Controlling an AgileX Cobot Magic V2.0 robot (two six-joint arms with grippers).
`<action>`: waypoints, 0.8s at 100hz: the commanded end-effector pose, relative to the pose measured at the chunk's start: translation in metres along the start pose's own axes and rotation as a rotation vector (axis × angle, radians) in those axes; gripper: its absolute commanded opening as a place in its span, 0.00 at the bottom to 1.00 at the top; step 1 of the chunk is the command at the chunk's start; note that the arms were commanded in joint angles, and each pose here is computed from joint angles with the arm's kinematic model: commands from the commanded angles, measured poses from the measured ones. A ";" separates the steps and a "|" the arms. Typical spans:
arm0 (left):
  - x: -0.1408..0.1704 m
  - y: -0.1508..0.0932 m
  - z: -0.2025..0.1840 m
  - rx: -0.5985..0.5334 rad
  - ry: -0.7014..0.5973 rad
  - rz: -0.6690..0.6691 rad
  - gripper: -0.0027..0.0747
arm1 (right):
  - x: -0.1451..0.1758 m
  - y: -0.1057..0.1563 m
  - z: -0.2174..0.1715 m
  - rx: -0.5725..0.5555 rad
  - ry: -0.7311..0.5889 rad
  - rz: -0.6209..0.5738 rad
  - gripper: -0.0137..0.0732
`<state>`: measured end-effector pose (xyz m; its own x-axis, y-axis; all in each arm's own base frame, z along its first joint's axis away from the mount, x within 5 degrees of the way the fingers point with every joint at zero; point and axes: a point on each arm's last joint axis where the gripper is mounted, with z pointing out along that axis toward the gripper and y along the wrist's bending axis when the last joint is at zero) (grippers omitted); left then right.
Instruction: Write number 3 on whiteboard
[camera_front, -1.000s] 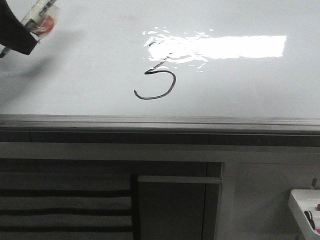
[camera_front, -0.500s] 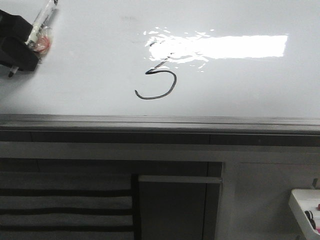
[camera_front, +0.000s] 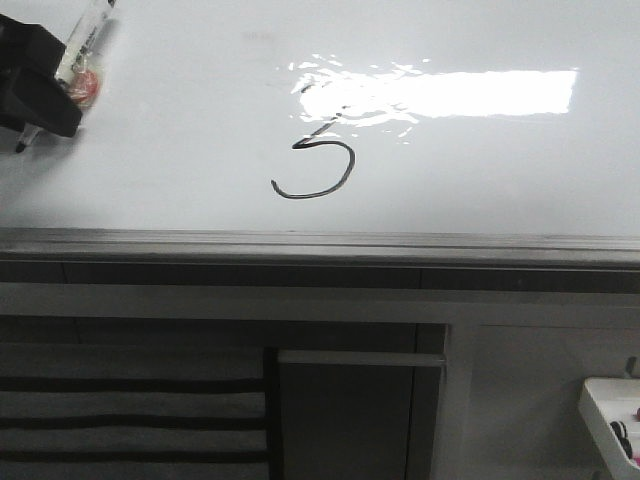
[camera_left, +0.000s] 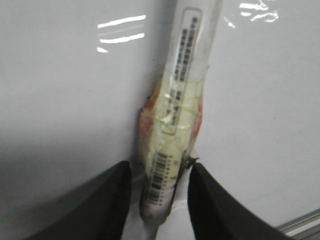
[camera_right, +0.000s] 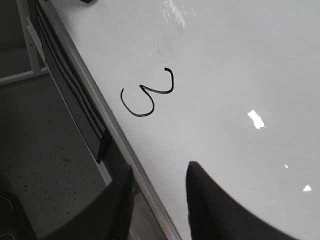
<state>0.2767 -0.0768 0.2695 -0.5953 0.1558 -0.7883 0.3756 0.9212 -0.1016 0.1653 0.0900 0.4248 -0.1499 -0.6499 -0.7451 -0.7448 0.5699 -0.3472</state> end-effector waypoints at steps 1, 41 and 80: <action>-0.017 0.004 -0.009 -0.056 -0.107 -0.001 0.56 | -0.011 -0.006 -0.012 0.062 -0.083 0.020 0.41; -0.025 -0.024 -0.098 0.043 -0.223 0.119 0.66 | 0.015 -0.005 -0.027 0.236 -0.074 0.433 0.40; 0.050 -0.042 -0.171 0.016 -0.370 0.222 0.66 | 0.094 0.046 -0.040 0.324 -0.248 0.629 0.40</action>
<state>0.1185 -0.0516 0.3359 -0.2768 0.2638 -0.9240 0.5271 0.8457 0.0836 0.0969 0.0386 0.3564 -0.4248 -0.0964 -0.9002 -0.3387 0.9390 0.0593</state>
